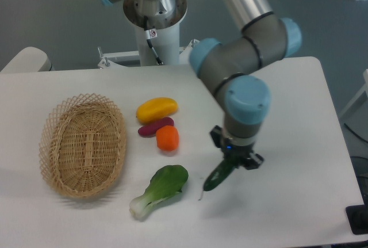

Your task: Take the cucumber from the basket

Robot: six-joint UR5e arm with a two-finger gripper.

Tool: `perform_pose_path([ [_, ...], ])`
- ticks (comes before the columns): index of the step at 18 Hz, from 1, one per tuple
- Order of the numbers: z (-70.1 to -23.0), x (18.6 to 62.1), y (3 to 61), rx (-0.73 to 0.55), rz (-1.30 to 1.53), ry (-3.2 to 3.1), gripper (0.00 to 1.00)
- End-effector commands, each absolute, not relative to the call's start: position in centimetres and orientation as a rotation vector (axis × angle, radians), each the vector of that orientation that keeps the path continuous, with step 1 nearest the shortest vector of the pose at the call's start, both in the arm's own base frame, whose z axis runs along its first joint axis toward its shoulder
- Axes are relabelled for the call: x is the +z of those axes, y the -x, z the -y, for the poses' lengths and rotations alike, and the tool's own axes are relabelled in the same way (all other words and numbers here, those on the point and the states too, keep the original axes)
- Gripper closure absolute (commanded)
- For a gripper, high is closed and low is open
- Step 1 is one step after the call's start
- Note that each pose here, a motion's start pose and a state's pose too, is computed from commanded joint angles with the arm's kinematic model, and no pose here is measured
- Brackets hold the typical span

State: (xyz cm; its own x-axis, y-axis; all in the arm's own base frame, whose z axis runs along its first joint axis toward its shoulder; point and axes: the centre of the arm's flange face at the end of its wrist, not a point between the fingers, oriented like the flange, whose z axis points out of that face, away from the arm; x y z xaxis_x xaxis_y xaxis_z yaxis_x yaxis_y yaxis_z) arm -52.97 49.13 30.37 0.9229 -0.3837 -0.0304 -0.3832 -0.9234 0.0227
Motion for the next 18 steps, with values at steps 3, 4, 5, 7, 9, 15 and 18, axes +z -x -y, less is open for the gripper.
perform_pose_path([
  [3, -48.8, 30.6, 55.2, -0.077, 0.67, -3.056, 0.75],
  [4, -49.0, 30.7, 55.5, -0.08, 0.682, -3.053, 0.75],
  [5, -49.0, 30.8, 55.9, -0.073, 0.68, -3.053, 0.75],
  [7, -48.8, 31.3, 56.9, -0.058, 0.698, -3.047, 0.75],
  [9, -48.8, 31.1, 57.3, -0.055, 0.758, -3.031, 0.75],
  [15, -47.7, 30.7, 58.2, -0.046, 0.79, -3.019, 0.75],
  [18, -47.7, 30.7, 58.2, -0.046, 0.792, -3.018, 0.75],
])
